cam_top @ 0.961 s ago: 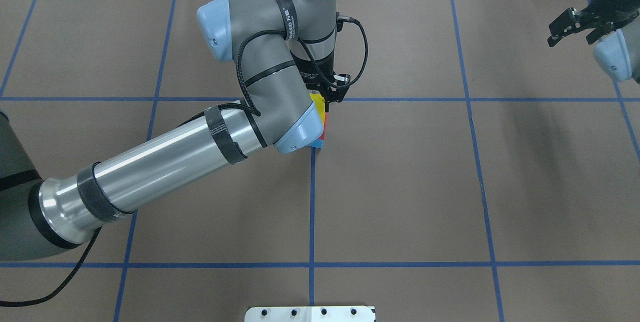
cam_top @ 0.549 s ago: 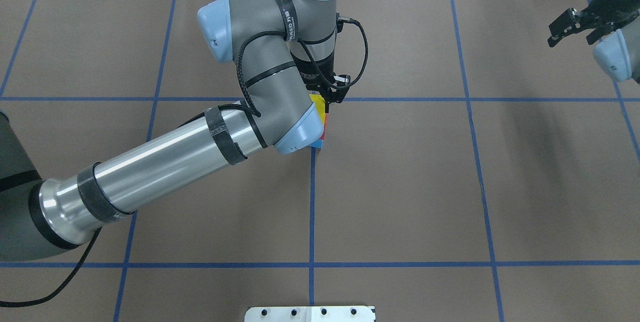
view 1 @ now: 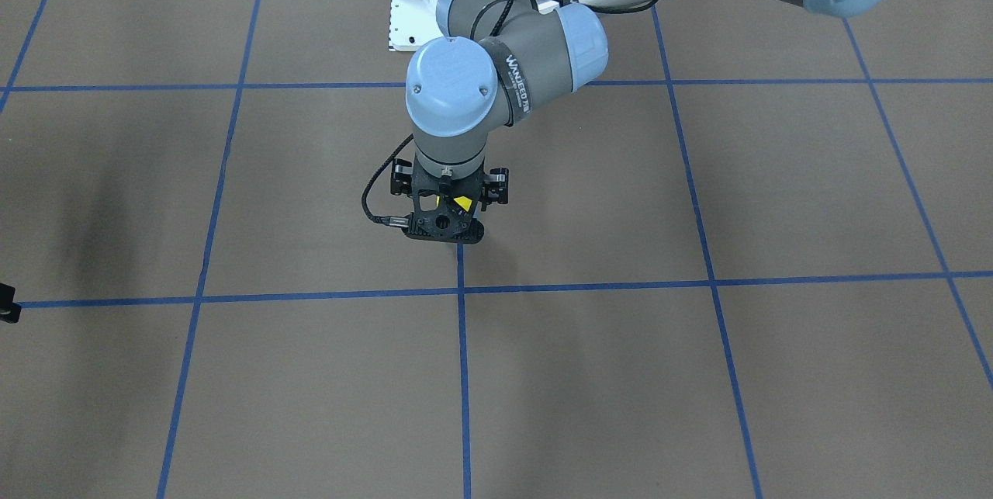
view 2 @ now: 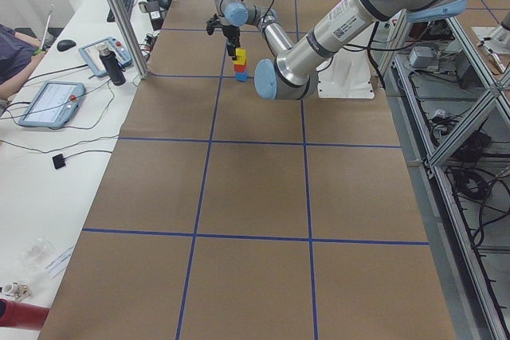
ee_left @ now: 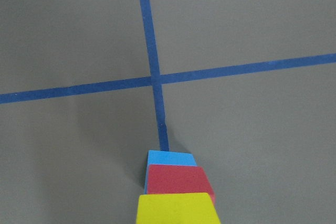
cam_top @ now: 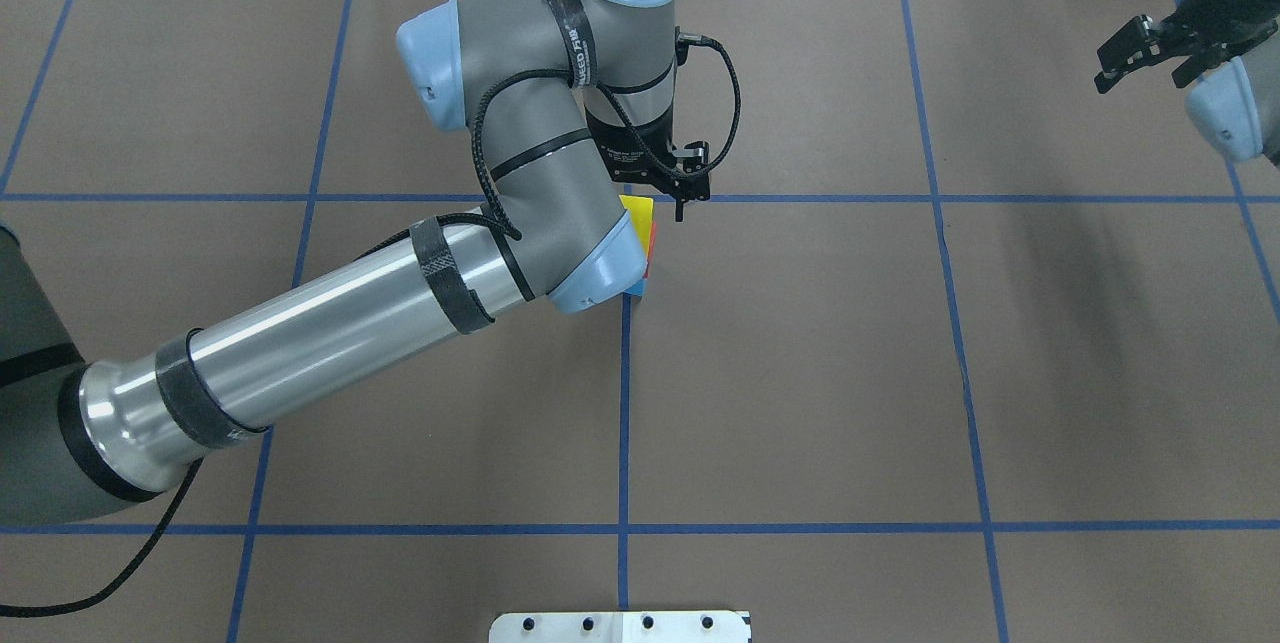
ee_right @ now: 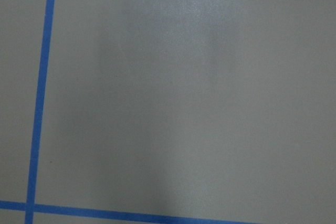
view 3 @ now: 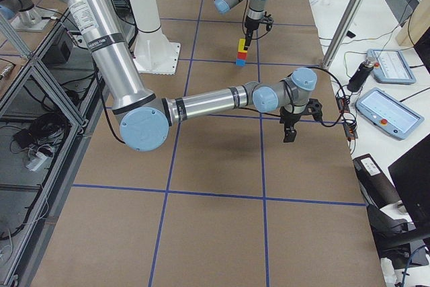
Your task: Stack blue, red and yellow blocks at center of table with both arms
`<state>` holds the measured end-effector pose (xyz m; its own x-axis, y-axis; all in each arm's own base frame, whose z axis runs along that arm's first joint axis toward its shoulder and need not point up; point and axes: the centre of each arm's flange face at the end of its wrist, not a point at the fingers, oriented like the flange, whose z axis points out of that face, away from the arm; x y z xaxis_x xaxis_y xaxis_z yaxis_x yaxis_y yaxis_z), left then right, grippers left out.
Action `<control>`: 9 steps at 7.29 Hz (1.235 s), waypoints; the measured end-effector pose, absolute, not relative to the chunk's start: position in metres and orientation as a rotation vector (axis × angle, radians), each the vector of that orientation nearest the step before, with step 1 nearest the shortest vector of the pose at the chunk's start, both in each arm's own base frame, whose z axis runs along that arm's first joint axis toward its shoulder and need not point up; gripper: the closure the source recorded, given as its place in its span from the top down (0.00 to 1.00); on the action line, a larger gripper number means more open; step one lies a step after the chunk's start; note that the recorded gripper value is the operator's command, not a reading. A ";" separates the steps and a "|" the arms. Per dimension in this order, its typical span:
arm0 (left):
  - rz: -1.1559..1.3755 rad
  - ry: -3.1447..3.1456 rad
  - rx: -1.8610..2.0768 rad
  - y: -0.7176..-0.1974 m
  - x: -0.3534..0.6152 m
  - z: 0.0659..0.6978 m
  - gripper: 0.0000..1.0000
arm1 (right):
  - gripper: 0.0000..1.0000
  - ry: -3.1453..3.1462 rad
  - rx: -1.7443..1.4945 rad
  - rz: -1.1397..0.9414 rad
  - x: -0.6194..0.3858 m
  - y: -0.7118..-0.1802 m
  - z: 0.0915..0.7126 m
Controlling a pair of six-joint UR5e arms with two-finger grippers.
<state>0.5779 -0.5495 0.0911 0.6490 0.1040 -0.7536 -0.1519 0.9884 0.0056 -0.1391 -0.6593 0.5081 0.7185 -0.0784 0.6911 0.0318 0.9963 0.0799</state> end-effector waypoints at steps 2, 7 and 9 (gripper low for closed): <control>0.136 0.857 -0.051 -0.551 0.572 0.087 0.99 | 0.99 -0.765 0.067 -0.075 -0.139 -0.660 0.510; 0.133 0.857 0.073 -0.513 0.392 0.169 1.00 | 0.99 -0.667 0.144 -0.091 -0.134 -0.664 0.514; 0.188 0.774 0.146 -0.523 0.274 0.281 1.00 | 0.99 -0.643 0.190 -0.097 -0.127 -0.648 0.546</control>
<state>0.2738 -0.5226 0.2807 0.6999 0.2219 -0.6789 -0.1147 0.9731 0.1998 -0.1271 -0.6475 0.5458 0.7964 -0.1482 0.5864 0.0305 0.9781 0.2058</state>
